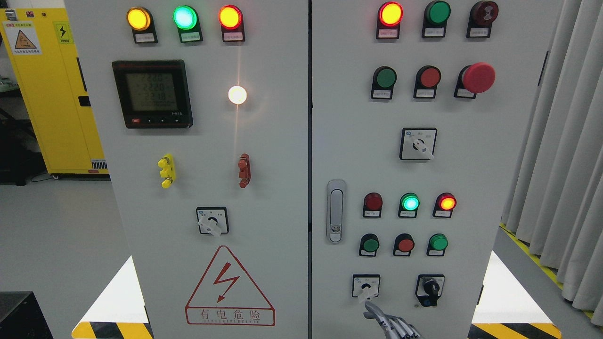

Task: Press green start button
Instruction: 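Raise the right hand toward the green button in the lowest button row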

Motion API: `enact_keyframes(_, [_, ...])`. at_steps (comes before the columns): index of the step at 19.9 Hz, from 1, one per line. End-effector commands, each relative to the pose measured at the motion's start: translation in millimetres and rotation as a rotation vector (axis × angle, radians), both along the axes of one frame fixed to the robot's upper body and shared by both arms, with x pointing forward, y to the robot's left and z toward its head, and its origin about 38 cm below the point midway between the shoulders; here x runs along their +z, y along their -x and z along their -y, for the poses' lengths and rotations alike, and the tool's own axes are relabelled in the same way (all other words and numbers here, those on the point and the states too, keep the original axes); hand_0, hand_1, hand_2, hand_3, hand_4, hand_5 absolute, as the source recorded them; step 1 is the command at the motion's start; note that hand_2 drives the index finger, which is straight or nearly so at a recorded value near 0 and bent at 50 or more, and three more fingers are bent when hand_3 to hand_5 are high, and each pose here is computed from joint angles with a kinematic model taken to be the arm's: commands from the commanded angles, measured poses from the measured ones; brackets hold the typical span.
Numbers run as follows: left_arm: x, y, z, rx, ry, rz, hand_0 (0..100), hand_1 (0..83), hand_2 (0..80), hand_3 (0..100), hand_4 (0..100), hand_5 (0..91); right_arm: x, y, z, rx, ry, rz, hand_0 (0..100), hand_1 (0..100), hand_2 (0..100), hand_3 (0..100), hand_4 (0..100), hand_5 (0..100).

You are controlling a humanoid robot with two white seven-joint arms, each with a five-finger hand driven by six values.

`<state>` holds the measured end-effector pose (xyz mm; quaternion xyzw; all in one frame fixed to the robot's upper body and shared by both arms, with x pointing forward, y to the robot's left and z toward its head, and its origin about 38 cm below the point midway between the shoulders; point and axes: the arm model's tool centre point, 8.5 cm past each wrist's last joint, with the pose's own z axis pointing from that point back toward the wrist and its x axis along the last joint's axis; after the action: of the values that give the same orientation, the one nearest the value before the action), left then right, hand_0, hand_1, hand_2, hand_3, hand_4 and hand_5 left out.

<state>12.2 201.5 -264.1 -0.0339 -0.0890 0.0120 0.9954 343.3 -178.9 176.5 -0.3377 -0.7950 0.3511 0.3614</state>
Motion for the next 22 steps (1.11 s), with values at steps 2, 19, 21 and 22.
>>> enact_keyframes(2, [0.0,0.2,-0.1,0.000,0.000,-0.001,12,55.6,0.0,0,0,0.0,32.6,-32.5,19.2,-0.114,0.078,0.084,52,100,0,89,94,100])
enact_keyframes(19, [0.0,0.2,-0.1,0.000,0.000,-0.001,12,55.6,0.0,0,0,0.0,33.9,-51.2,11.9,-0.114,0.158,0.055,66,100,0,91,95,100])
enact_keyframes(21, [0.0,0.7,0.0,0.000,0.000,-0.001,12,55.6,0.0,0,0,0.0,36.0,-51.9,9.5,-0.107,0.158,0.061,66,100,0,91,95,100])
enact_keyframes(22, [0.0,0.2,-0.1,0.000,0.000,-0.001,12,55.6,0.0,0,0,0.0,36.2,-52.1,8.3,-0.107,0.158,0.061,66,100,0,91,95,100])
